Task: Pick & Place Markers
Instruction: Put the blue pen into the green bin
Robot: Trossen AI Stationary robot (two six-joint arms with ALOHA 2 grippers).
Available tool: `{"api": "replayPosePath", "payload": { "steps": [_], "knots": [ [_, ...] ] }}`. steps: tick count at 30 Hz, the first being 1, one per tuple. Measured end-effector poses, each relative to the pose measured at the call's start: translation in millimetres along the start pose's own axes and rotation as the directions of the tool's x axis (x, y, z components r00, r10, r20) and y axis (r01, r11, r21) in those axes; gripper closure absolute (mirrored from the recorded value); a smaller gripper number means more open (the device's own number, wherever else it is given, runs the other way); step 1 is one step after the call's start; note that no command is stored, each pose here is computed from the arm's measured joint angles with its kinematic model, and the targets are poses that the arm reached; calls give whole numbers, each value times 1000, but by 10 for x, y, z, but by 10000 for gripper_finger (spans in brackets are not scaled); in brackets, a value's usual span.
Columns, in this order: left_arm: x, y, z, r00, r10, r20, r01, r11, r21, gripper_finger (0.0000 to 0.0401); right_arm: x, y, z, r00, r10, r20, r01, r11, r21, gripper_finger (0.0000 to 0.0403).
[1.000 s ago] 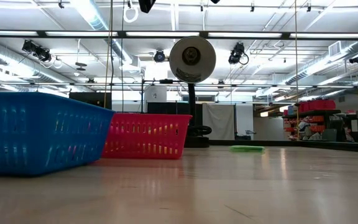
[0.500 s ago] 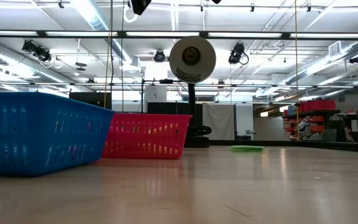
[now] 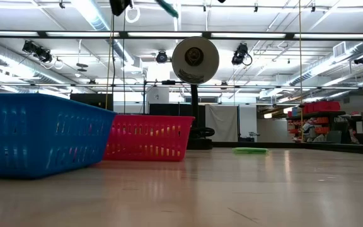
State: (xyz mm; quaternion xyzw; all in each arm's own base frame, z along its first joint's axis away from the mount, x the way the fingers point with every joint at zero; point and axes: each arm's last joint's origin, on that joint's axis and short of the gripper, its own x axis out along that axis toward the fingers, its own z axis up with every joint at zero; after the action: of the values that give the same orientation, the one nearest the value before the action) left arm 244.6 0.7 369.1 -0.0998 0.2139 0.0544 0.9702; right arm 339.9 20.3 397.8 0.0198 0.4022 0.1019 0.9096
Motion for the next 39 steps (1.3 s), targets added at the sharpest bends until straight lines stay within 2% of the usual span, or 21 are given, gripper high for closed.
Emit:
{"api": "replayPosePath", "payload": {
  "steps": [4,6,8,10,15,21,25,33,39],
  "knots": [
    [-131,92,4,999,39,3,-39,999,27,364,-3,-15,-5,1000,-3,-4,3,1000,1,202],
    [-190,120,24,998,43,42,-45,999,30,364,-4,-21,-7,1000,-4,-6,4,1000,-1,201],
    [-237,173,-51,998,55,19,-56,998,41,364,-5,-21,-12,1000,-4,-11,4,1000,0,201],
    [-299,204,-83,997,55,49,-57,998,40,364,-5,-23,-15,1000,-4,-15,4,1000,0,201],
    [-386,322,-326,994,73,75,-75,997,25,364,-5,-23,-13,1000,-5,-13,4,1000,-22,201],
    [-409,417,-628,988,29,149,-31,999,11,364,-5,-23,9,1000,-6,10,6,998,-60,201],
    [-385,483,-841,987,38,154,-39,999,5,364,-5,-24,32,999,-6,33,8,997,-75,201],
    [-277,637,-1268,991,90,104,-92,996,10,364,-6,-24,48,999,-6,50,10,997,-75,201],
    [-133,706,-1612,999,13,43,-13,1000,4,364,-6,-24,50,999,-6,52,10,997,-75,201]
  ]
}}
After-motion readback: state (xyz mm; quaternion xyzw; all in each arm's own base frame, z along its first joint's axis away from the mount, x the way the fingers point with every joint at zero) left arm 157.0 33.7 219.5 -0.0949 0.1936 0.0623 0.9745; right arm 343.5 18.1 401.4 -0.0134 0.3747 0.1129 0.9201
